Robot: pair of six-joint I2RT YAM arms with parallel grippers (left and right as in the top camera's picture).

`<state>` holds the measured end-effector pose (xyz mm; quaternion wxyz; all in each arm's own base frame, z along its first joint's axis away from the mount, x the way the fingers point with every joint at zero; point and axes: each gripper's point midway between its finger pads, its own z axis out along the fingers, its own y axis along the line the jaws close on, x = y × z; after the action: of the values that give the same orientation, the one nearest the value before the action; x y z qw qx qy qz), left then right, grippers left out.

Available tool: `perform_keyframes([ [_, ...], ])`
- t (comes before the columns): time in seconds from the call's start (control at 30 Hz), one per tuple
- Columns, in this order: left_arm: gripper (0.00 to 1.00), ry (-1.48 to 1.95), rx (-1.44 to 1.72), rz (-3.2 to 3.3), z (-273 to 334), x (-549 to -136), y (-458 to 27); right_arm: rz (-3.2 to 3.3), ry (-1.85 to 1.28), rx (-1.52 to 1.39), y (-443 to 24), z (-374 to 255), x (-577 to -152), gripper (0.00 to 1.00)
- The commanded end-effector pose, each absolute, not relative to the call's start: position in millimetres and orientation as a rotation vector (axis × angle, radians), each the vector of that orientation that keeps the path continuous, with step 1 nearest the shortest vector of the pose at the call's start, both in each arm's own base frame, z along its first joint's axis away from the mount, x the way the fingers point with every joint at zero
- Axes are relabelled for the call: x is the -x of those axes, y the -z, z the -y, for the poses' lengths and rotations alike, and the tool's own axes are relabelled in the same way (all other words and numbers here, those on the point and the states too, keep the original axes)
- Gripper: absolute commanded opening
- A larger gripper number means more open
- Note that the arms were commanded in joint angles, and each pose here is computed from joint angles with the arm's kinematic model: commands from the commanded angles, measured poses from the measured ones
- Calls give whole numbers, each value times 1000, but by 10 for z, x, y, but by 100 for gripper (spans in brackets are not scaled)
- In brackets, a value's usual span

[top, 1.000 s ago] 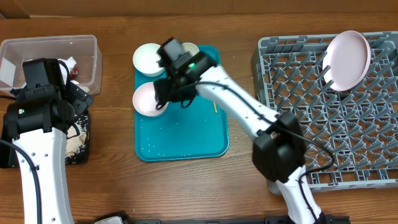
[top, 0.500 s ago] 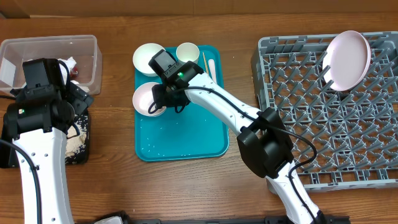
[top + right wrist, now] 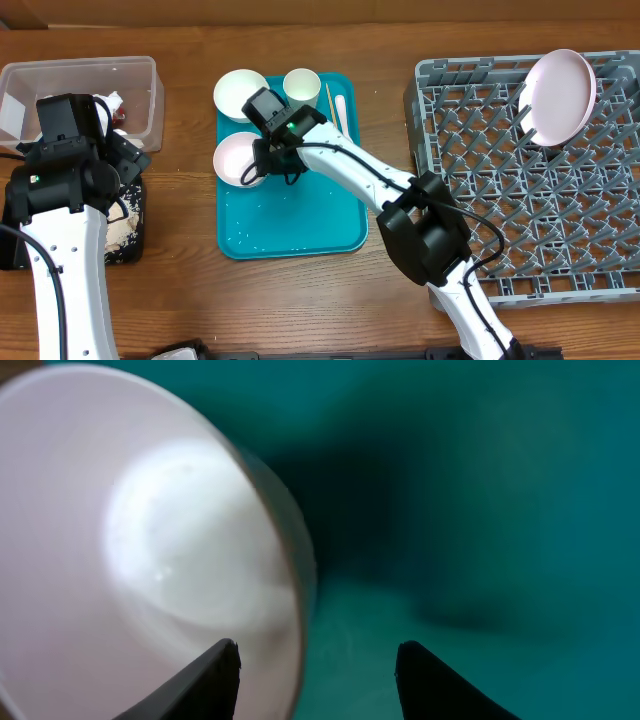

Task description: Sort waste into correct bins and load items into the dishwasher rack

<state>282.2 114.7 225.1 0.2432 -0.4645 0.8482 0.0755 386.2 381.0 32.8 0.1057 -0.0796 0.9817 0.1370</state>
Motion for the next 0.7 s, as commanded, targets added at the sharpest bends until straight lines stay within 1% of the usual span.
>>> perform_keyframes([
  [0.0,100,-220,1290,-2277,-1200,-2840,-2322,-2895,-369,207,-255,-3772,-3874,54],
  [0.07,100,-221,1290,-2277,-1200,-2840,-2322,-2892,-371,207,-257,-3776,-3878,52],
  [0.13,100,-220,1290,-2277,-1200,-2840,-2322,-2895,-368,205,-254,-3766,-3878,34],
  [0.2,100,-220,1290,-2277,-1200,-2840,-2322,-2902,-361,204,-250,-3749,-3867,22],
  [0.3,100,-221,1290,-2277,-1200,-2840,-2322,-2920,-338,196,-234,-3690,-3853,10],
  [0.4,100,-220,1290,-2277,-1200,-2840,-2322,-2951,-276,171,-228,-3539,-3852,4],
  [0.67,100,-220,1290,-2277,-1200,-2840,-2322,-3002,21,96,-298,-2933,-3908,4],
])
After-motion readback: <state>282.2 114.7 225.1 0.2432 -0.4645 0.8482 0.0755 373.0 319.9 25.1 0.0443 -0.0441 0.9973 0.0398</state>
